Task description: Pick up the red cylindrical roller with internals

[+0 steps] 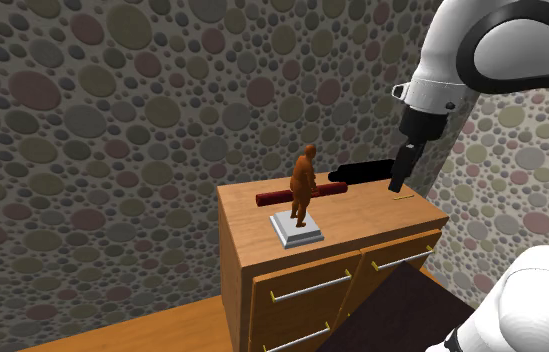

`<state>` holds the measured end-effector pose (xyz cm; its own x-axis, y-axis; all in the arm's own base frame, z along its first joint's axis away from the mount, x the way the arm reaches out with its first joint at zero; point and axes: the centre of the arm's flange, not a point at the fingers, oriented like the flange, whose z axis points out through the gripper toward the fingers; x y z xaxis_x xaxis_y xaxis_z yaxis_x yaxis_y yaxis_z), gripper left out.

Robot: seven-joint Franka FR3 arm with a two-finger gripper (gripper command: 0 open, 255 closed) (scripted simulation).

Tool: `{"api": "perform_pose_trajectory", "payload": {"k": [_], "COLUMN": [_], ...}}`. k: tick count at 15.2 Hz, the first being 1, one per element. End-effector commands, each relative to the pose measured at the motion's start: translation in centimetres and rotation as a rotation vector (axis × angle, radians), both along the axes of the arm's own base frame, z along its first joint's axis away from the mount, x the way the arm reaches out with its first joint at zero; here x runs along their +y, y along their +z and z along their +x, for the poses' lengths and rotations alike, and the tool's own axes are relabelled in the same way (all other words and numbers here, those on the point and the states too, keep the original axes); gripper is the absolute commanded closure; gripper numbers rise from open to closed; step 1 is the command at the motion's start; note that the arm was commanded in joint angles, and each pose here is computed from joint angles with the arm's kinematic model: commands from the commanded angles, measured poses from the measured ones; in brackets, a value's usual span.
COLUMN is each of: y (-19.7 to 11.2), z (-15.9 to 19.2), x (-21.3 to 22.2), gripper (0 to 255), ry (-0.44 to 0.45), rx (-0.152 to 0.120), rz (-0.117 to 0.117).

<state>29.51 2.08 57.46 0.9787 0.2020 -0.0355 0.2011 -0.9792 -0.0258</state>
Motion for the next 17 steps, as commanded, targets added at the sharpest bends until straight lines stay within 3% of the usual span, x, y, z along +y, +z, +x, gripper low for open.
{"api": "perform_pose_trajectory", "payload": {"k": [1,17], "y": [0.0,-12.1], "z": [0.0,13.4], "x": [0.0,-10.6], "gripper": [0,0], "ry": [0.000,0.358], "rx": [0.000,-0.005], "rz": [0.000,0.006]}}
